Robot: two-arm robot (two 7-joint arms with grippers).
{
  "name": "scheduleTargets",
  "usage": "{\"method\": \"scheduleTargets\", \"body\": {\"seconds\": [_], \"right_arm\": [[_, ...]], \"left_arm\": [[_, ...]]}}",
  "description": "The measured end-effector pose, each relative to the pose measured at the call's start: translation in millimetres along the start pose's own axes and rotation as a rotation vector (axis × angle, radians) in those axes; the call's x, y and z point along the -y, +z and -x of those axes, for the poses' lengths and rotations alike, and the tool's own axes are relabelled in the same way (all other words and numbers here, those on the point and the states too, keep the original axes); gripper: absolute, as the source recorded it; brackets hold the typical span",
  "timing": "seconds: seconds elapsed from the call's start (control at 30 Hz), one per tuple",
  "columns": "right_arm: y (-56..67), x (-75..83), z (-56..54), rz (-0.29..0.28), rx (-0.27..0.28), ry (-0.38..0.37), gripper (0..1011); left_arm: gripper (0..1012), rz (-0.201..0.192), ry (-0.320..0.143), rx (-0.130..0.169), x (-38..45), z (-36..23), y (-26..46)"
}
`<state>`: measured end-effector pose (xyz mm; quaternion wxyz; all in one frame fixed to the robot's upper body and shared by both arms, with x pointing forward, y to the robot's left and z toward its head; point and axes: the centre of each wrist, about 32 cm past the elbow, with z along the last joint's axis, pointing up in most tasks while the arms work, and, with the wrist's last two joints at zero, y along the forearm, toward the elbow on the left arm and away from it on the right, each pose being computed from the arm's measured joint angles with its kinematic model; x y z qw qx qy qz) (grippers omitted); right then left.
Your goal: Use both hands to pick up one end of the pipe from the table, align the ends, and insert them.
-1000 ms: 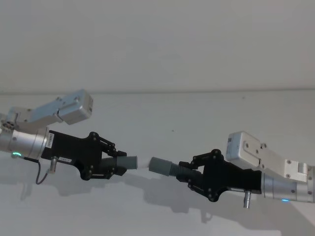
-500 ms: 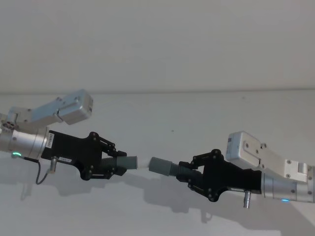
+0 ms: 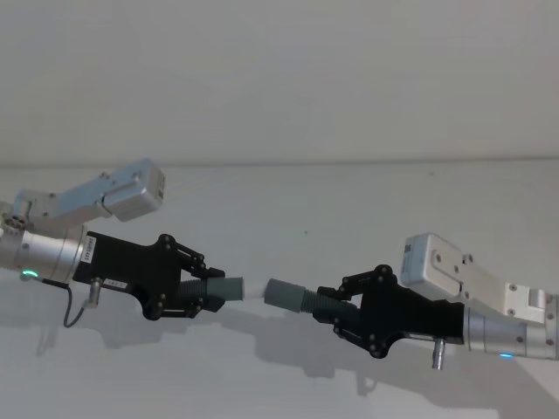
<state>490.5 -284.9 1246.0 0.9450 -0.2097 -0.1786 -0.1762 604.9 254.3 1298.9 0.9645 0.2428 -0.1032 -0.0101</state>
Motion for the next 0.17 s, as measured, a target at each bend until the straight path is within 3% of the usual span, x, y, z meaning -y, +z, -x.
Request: {"method": "scheduleTargets", "body": {"seconds": [0.17], "right_arm": [[0.0, 0.0, 0.0, 0.0, 0.0, 0.0, 226]], "left_arm": [[348, 0.0, 0.0, 0.0, 0.0, 0.0, 0.0]]}}
